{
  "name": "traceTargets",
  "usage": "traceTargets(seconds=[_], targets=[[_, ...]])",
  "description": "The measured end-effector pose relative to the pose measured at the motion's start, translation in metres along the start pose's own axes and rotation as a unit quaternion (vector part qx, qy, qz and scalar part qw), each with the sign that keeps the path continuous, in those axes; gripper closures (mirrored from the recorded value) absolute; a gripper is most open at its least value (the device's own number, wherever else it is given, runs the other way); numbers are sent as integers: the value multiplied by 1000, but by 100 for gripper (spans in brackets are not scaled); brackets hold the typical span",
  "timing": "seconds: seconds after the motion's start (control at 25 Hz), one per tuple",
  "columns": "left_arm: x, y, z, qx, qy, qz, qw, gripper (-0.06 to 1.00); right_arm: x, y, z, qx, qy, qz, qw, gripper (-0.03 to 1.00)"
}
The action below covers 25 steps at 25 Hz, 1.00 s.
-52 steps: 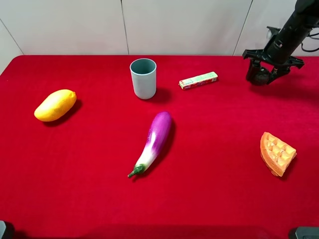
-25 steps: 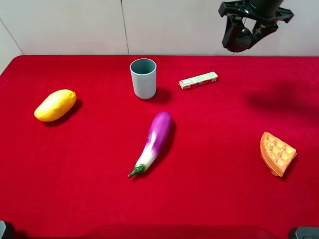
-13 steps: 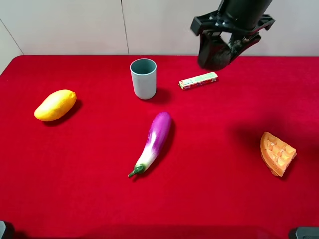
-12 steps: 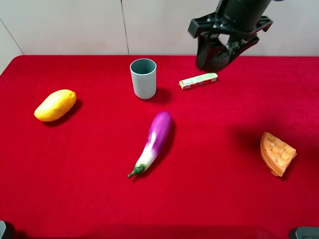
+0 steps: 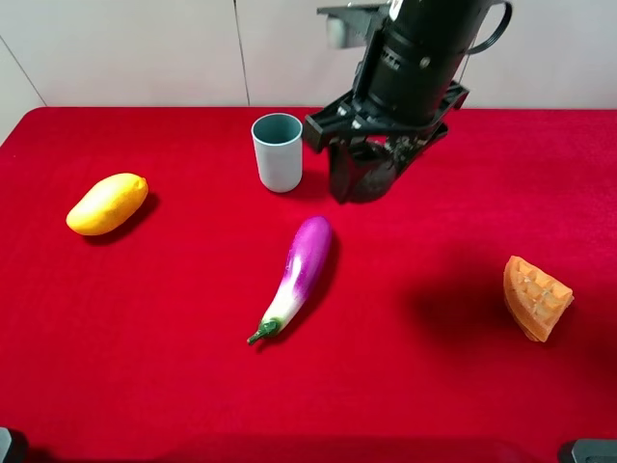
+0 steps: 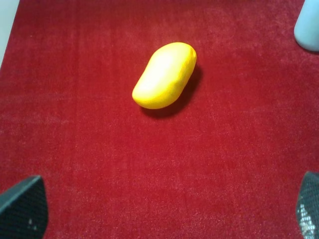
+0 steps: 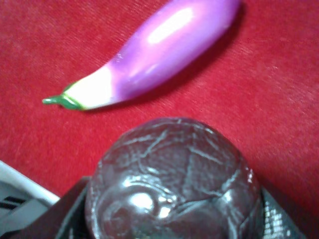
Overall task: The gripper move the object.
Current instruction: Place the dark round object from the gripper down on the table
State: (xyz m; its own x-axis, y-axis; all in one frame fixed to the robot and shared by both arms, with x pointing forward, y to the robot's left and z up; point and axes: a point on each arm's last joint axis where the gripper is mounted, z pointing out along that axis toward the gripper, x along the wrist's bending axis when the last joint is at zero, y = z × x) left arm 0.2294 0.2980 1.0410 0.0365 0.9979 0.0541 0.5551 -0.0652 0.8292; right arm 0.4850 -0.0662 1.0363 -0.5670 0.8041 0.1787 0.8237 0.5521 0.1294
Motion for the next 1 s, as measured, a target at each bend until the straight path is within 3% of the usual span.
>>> traceTargets(seconds=[0.52, 0.84, 1.0], targets=[[0, 0, 0, 0, 0, 0, 1000, -5, -17, -29, 64, -19, -33, 2, 999, 52], [0, 0, 0, 0, 0, 0, 1000, -5, -25, -37, 84, -56, -44, -5, 997, 52], [0, 0, 0, 0, 0, 0, 1000, -5, -27, -36, 96, -48, -49, -6, 998, 52]])
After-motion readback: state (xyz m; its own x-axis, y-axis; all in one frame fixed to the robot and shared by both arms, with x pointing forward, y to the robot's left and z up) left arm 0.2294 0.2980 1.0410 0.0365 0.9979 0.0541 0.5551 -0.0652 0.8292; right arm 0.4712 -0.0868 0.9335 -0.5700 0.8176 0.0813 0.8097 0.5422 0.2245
